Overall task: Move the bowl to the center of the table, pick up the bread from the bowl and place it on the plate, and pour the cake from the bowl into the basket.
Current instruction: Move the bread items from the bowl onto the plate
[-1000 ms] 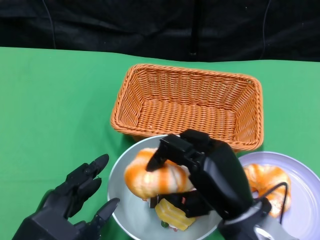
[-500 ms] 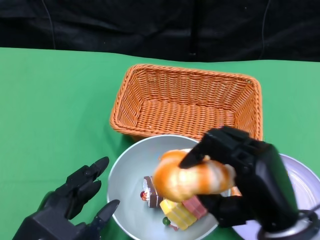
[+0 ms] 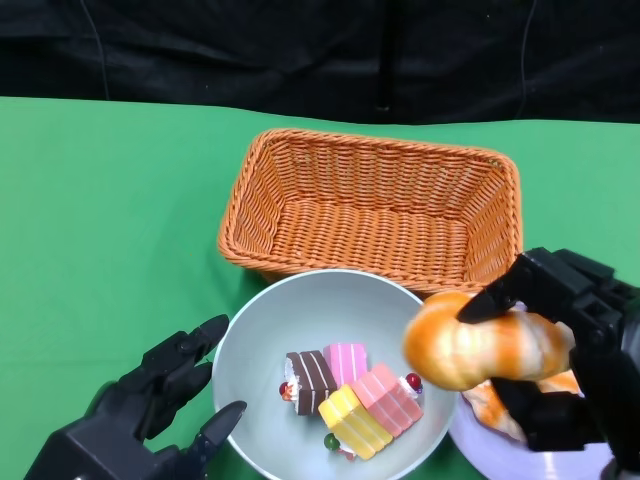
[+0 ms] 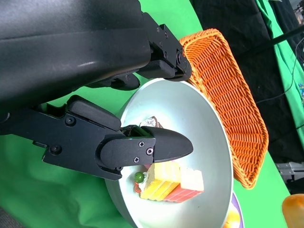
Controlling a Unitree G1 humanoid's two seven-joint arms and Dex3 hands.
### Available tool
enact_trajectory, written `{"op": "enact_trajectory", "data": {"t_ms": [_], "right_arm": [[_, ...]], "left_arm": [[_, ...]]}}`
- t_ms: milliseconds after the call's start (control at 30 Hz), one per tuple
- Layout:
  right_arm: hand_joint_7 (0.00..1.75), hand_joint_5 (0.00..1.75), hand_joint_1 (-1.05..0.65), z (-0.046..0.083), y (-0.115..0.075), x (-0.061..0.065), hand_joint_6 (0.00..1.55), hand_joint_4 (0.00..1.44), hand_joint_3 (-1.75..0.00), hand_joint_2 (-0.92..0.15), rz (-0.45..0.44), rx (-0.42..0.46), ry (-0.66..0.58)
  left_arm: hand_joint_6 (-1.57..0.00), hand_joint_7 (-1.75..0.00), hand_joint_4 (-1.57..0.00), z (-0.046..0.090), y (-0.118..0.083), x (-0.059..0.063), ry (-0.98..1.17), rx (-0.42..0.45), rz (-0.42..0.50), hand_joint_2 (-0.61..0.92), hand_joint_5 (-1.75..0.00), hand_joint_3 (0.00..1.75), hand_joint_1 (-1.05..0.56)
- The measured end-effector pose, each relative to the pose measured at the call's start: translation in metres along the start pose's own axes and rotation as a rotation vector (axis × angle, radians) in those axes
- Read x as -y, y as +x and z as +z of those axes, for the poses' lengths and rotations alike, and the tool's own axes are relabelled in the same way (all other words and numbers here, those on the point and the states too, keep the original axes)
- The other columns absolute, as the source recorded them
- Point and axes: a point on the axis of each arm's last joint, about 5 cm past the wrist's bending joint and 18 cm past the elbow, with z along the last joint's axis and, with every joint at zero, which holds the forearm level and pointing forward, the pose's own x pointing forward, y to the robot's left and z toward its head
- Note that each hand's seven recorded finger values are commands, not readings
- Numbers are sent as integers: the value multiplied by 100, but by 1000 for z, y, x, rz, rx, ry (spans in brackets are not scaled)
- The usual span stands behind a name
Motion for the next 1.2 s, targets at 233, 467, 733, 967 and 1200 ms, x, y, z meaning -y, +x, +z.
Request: {"op": "enact_trajectory", "data": {"t_ms": [233, 467, 733, 967, 1200], "right_arm": [[145, 175, -3, -15, -2, 10, 98, 105, -168, -4, 4, -61, -230], [153, 175, 0, -23, -8, 7, 94, 104, -153, -12, 29, -123, -311], [166, 175, -2, -35, -21, 2, 82, 99, -133, -22, 86, -229, -415], [138, 161, -10, -46, -30, -8, 74, 84, -114, -35, 121, -315, -467], [2, 11, -41, -31, -18, 2, 23, 27, -7, -88, 516, -497, -356]], "left_arm": [[-36, 0, -32, 0, 0, 0, -2, -6, 0, 92, -20, 48, -65], [-36, 0, -31, -1, -1, -1, -3, -17, 0, 92, -20, 48, -64], [-36, 0, -31, 0, -1, -2, -6, -15, -1, 92, -20, 49, -65], [-36, 0, -31, -1, -2, -3, 3, -17, -14, 92, -21, 48, -66], [-36, 0, -31, -1, -2, -3, -1, -17, -19, 92, -22, 46, -66]]}}
